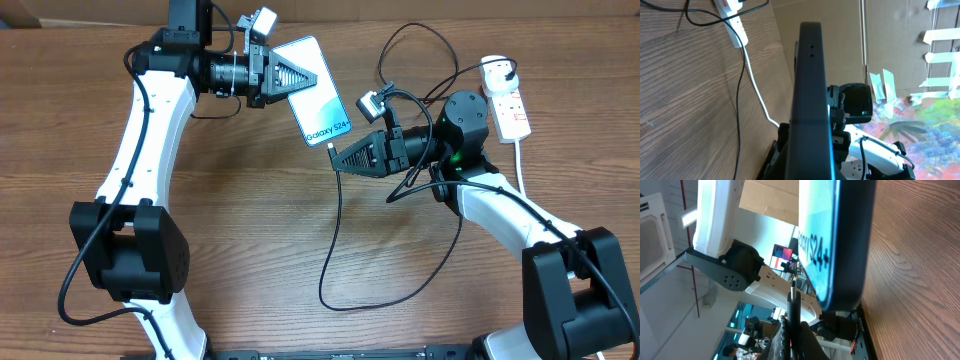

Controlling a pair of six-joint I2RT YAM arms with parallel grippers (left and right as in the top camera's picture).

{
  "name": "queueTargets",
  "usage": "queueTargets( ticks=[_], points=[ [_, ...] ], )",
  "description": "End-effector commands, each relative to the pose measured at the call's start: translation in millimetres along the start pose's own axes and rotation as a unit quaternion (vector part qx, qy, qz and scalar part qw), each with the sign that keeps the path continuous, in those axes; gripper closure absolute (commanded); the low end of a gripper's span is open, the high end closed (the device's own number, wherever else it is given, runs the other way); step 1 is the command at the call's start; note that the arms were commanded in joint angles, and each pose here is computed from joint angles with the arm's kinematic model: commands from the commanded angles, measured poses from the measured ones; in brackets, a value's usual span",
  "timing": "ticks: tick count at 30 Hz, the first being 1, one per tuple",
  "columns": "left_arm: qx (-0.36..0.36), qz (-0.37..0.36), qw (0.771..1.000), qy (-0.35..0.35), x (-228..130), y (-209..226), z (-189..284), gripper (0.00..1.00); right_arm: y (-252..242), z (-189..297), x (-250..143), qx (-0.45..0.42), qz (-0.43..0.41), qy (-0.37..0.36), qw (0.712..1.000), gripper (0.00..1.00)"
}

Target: Plug charger to phone and switch on socket

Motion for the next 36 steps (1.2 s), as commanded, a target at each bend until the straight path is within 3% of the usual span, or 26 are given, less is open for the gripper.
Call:
queueTargets(
  ticks=[1,36],
  points=[
    [-0.034,-0.017,0.999,0.003,-0.8,-8.0,2.8,0.96,13.6,-0.6,1.2,0.002,0.024,0.005,1.000,0.96],
    [-0.040,0.000,0.999,0.005,-4.4,-7.6,6.1,0.96,13.5,-0.6,1.6,0.002,0.022,0.003,1.000,0.96]
  ],
)
Point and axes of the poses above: each gripper's point midway between its finger pads, its own z axis back along the fingers, its own y axis along the line the jaws close on, x = y × z, the point moved 9 cm from there along z, back along the fingers, and after that the axes turned 6 degrees about -z, right-handed, at the moved point
